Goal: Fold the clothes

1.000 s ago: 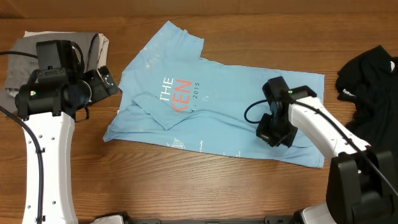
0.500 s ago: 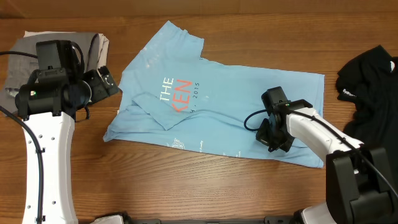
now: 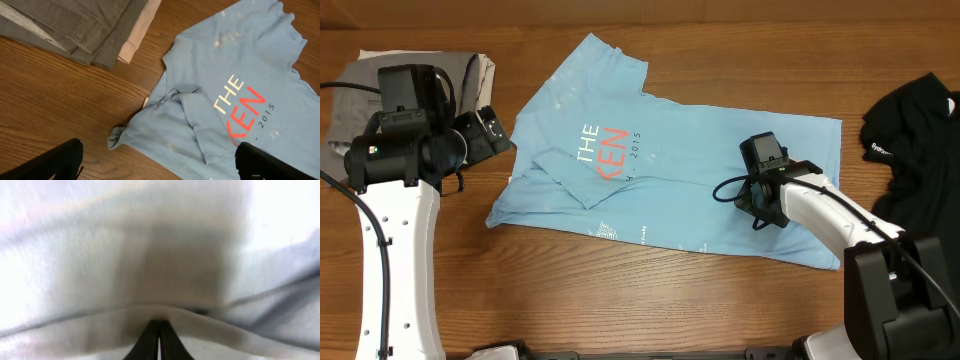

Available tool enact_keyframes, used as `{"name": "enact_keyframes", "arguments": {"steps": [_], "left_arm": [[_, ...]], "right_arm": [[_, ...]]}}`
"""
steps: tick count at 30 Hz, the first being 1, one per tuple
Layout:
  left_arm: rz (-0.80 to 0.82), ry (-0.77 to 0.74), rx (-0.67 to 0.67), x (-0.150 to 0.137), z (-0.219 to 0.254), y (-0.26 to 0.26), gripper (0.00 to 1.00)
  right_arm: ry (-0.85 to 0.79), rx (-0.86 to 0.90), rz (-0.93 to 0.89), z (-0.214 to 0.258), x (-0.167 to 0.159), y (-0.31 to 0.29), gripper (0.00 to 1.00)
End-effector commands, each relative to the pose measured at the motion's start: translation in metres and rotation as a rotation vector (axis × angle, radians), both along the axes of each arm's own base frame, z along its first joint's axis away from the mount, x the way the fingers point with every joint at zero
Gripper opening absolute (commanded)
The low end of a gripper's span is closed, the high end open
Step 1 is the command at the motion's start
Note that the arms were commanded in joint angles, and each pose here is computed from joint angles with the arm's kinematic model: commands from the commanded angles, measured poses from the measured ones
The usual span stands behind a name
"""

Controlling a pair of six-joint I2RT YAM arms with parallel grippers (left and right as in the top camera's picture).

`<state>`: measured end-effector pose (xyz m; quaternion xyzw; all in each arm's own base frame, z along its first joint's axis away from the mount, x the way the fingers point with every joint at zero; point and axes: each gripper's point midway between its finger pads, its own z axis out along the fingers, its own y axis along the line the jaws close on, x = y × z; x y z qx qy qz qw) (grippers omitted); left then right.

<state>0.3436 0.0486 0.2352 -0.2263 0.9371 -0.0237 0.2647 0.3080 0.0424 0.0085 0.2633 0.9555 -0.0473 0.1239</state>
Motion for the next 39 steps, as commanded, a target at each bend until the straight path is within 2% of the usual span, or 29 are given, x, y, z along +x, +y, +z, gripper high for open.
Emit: {"name": "enact_keyframes", "arguments": {"steps": [1,5,6,7,10,16,20,23,28,32,34,39], "left_arm": [[0.002,0.0,0.013,0.001,0.0,0.003,1.0],[0.002,0.0,0.013,0.001,0.0,0.003,1.0],[0.002,0.0,0.013,0.001,0.0,0.003,1.0],[0.002,0.0,0.013,0.001,0.0,0.003,1.0],[0.002,0.0,0.013,0.001,0.0,0.003,1.0],[0.002,0.0,0.013,0.001,0.0,0.003,1.0],[0.002,0.0,0.013,0.001,0.0,0.003,1.0],[0.002,0.0,0.013,0.001,0.0,0.003,1.0],[0.002,0.0,0.013,0.001,0.0,0.003,1.0],[0.002,0.0,0.013,0.001,0.0,0.003,1.0],[0.002,0.0,0.013,0.001,0.0,0.003,1.0],[0.002,0.0,0.013,0.001,0.0,0.003,1.0]], "right_arm": [[-0.059,-0.067,-0.024,0.005,0.011,-0.012,0.11],[-0.114,-0.115,-0.039,0.007,0.024,-0.02,0.23],[-0.142,-0.148,-0.049,0.011,0.029,-0.025,0.27],[-0.172,-0.186,-0.043,0.017,0.037,-0.032,0.36],[-0.175,-0.213,-0.007,0.037,0.052,-0.044,0.46],[-0.121,-0.131,-0.08,0.099,0.06,-0.068,0.46],[0.001,0.025,-0.161,0.11,0.035,-0.083,0.47],[0.069,0.064,-0.218,0.106,0.016,-0.096,0.48],[0.084,0.091,-0.273,0.105,0.008,-0.118,0.64],[0.071,0.183,-0.155,0.105,0.014,-0.109,0.77],[0.071,0.171,-0.149,0.105,0.014,-0.111,0.88],[0.063,0.17,-0.148,0.105,0.016,-0.112,0.92]]}}
